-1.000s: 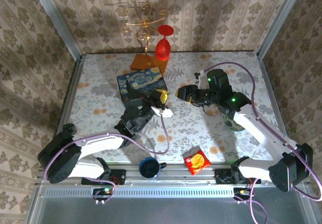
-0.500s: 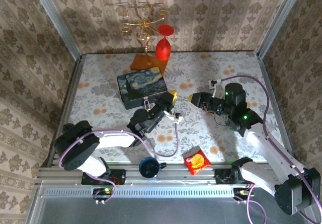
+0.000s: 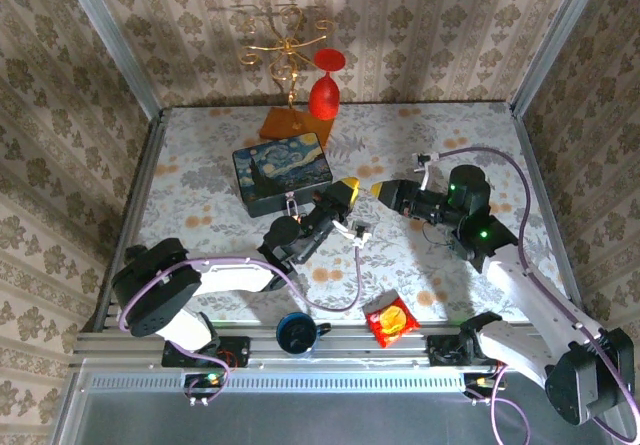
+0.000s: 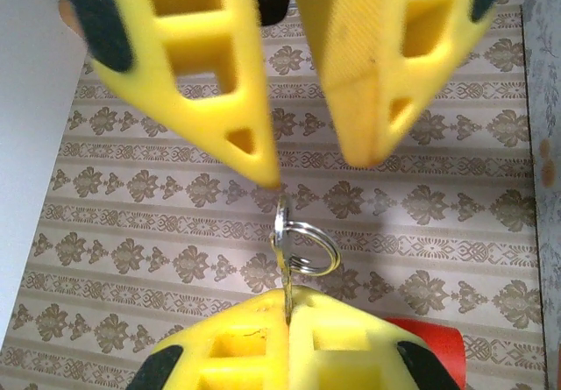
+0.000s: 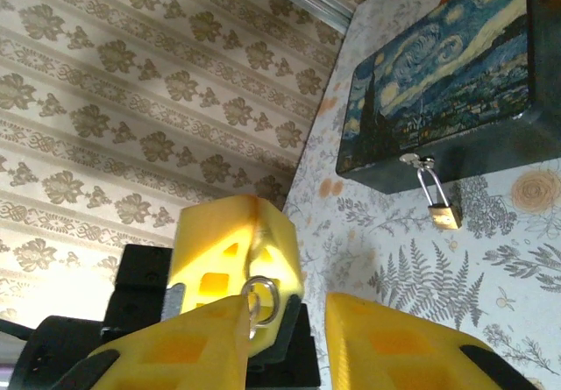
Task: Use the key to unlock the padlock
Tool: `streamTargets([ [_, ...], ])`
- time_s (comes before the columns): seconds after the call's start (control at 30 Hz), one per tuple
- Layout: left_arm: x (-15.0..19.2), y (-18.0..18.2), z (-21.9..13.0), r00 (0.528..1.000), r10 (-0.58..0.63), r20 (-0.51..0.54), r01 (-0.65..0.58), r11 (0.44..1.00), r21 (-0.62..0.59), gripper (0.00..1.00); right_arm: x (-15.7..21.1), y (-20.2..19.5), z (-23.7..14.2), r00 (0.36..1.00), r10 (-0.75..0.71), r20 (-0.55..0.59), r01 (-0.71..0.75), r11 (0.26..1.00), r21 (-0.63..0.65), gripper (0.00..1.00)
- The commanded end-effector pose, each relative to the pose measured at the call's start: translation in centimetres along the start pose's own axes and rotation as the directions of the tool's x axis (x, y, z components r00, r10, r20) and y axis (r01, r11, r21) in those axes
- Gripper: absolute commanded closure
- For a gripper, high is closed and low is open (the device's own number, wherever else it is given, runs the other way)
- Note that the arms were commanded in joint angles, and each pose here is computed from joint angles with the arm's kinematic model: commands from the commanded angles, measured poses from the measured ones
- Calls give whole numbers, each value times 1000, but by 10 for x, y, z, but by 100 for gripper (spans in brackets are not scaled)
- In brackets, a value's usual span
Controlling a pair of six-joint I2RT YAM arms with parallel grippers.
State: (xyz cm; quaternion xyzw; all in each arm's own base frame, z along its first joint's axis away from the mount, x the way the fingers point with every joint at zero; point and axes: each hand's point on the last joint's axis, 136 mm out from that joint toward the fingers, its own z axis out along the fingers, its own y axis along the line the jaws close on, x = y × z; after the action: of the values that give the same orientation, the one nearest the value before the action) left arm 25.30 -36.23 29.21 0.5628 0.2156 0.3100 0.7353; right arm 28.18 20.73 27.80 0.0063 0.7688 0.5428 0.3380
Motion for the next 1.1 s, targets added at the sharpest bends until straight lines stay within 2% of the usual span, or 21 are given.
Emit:
streamTargets([
  [0.0,2,16,5,1000,3,-18,-4,999,-50,100,-9,23,1,999,-39,4,39,998,-59,71],
  [0.33,4,9,3,999,7,-31,-8,999,-31,100,-5,31,12,994,-97,-42,95,994,-46,59],
  [0.57,6,9,2,999,10,-36,-11,999,-31,100,-6,24,15,993,-104,-52,104,994,13,59],
  [1.07,8,10,1,999,4,-44,-6,999,-32,100,0,18,21,992,-99,-82,104,993,56,78],
])
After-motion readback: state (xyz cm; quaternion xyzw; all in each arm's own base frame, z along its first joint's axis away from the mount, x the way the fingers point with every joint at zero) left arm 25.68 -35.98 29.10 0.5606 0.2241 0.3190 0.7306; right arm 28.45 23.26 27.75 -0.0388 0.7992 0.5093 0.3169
